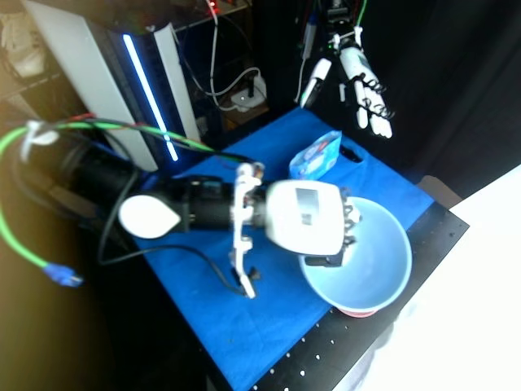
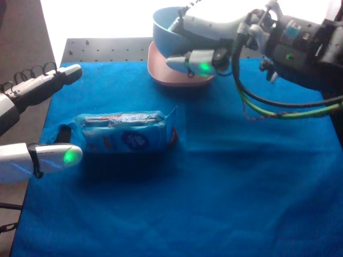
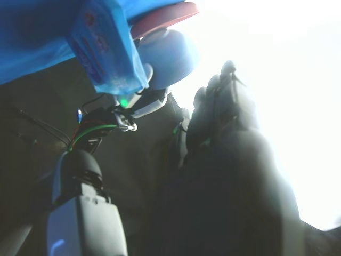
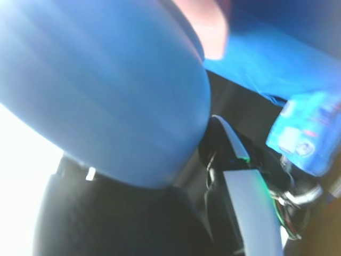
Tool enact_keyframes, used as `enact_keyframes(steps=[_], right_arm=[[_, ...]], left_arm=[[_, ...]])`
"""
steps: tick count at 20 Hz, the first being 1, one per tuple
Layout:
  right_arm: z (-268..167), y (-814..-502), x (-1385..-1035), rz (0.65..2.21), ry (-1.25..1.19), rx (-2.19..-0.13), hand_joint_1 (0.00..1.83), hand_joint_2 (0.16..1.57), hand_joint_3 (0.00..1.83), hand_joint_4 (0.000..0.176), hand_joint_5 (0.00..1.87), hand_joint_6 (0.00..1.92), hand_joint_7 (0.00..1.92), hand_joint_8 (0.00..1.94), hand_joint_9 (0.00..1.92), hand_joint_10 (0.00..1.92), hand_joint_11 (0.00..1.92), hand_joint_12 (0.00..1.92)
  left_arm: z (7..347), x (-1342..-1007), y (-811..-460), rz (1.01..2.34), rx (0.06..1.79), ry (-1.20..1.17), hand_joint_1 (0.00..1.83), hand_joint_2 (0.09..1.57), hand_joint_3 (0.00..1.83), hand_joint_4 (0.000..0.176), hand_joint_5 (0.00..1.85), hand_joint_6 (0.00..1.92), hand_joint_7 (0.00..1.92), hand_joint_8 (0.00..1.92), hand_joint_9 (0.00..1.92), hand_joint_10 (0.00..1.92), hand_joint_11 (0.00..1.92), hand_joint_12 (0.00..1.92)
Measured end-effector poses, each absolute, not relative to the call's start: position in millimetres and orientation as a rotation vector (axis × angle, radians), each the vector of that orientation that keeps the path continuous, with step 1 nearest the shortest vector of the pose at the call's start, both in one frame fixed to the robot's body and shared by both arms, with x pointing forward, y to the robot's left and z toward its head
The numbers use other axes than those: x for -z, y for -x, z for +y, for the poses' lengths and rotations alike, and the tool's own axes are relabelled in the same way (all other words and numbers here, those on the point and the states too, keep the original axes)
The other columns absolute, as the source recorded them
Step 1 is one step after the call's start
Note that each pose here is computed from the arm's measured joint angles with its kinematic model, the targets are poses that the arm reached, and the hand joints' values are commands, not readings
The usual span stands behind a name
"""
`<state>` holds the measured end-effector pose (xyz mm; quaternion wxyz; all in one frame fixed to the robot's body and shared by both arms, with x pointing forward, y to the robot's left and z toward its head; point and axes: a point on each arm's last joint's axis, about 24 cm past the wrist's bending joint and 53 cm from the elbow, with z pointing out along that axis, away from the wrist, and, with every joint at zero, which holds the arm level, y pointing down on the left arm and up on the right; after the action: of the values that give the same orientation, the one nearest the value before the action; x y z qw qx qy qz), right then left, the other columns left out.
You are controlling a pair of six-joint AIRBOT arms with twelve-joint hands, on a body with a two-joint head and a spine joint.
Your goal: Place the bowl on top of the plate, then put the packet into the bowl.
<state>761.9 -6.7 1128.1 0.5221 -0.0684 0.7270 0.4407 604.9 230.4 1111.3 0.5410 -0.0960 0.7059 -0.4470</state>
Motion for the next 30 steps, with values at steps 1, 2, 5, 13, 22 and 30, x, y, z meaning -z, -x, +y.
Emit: enact_keyframes(steps=[1,2,5,13,22,30], right_arm=[[-4,-763,-1129,1.742,0.172,-1.051,0.49,1.55,0.00,0.000,1.01,1.88,1.24,1.90,1.40,1.89,1.42,1.92],[0,-763,-1129,1.741,0.182,-1.049,0.49,1.54,0.00,0.000,0.73,1.61,1.13,1.72,1.32,1.73,1.30,1.86],[3,-763,-1122,1.763,0.197,-1.024,0.35,1.52,0.00,0.000,0.56,0.78,1.09,1.49,1.30,1.52,1.16,1.66],[4,-764,-1122,1.764,0.196,-1.023,0.00,1.40,0.00,0.000,0.62,0.10,0.81,0.35,0.77,0.90,0.64,1.49],[8,-759,-1120,1.770,0.201,-1.034,0.00,1.15,0.00,0.080,0.01,0.00,0.01,0.00,0.15,0.01,0.00,0.45],[-31,-746,-1148,1.725,0.187,-1.059,0.00,0.98,0.00,0.176,0.00,0.00,0.00,0.00,0.00,0.00,0.00,0.00]], left_arm=[[230,-1111,-606,1.679,1.064,0.231,0.52,0.98,0.00,0.133,0.06,0.00,0.03,0.00,0.00,0.00,0.00,0.00],[229,-1110,-607,1.679,1.067,0.234,0.53,0.98,0.00,0.133,0.06,0.00,0.03,0.00,0.00,0.00,0.00,0.00],[227,-1107,-605,1.691,1.072,0.234,0.54,0.98,0.00,0.127,0.06,0.00,0.03,0.00,0.00,0.00,0.00,0.00],[227,-1107,-606,1.690,1.074,0.239,0.52,0.99,0.00,0.133,0.07,0.00,0.02,0.00,0.00,0.00,0.00,0.00],[227,-1106,-605,1.691,1.076,0.242,0.53,0.98,0.00,0.120,0.08,0.01,0.03,0.00,0.00,0.00,0.00,0.00],[229,-1106,-607,1.690,1.071,0.255,0.57,0.92,0.00,0.122,0.07,0.00,0.02,0.00,0.00,0.00,0.00,0.00]])
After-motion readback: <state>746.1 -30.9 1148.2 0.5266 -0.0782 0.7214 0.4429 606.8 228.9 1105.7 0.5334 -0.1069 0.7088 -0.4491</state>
